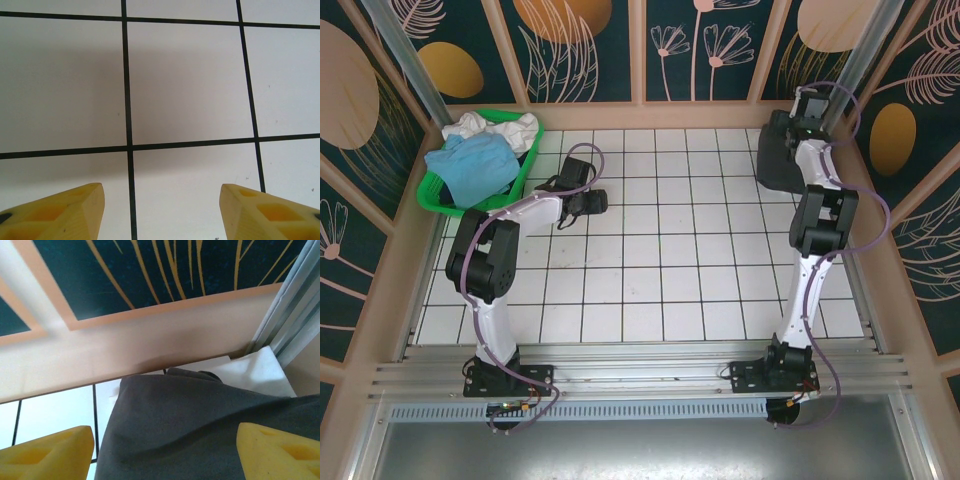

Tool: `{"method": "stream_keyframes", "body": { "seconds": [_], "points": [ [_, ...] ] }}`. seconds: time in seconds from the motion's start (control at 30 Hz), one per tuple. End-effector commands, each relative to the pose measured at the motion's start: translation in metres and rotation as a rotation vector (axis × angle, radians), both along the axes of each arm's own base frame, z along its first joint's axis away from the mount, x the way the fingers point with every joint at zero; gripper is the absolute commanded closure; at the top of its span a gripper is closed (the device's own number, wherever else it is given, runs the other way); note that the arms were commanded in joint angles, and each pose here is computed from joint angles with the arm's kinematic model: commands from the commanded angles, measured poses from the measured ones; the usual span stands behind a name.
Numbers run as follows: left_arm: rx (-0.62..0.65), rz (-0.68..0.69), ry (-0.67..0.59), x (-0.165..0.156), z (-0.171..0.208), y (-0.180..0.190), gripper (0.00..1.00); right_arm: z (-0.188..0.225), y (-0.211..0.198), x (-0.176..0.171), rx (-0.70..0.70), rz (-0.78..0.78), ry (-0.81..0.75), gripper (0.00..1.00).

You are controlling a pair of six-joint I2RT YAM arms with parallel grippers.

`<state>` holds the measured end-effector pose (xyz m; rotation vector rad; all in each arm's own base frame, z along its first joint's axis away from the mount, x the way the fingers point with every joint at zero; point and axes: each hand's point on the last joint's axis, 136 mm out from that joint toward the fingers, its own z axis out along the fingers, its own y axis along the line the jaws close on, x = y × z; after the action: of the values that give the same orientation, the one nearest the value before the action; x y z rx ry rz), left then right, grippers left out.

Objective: Fold and stack the t-shirts

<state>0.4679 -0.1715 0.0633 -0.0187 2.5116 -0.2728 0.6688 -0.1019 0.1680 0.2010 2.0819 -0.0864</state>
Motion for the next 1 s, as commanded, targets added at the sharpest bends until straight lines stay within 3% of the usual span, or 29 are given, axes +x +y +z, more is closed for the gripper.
{"method": "stream_keyframes", "body": {
  "seconds": [0.0,0.27,0.5,0.77,0.97],
  "points": [
    [-0.001,-0.014,-0.021,0.001,0.015,0.002,0.38,-0.058,-0.016,-0.009,0.068,-0.02,0.136,0.25],
    [-0.003,-0.02,-0.019,-0.001,0.012,0.001,0.38,-0.109,-0.026,-0.032,0.214,0.06,0.335,0.22],
    [-0.007,-0.026,-0.021,-0.002,0.011,0.001,0.38,-0.115,-0.028,-0.056,0.328,0.09,0.434,0.07],
    [-0.003,-0.024,-0.035,-0.004,0.016,0.003,0.38,-0.052,-0.007,-0.049,0.236,0.089,0.309,0.01],
    [0.01,-0.022,-0.035,-0.007,0.015,0.006,0.37,-0.1,0.004,-0.046,0.221,0.074,0.379,0.01]
  ]
}}
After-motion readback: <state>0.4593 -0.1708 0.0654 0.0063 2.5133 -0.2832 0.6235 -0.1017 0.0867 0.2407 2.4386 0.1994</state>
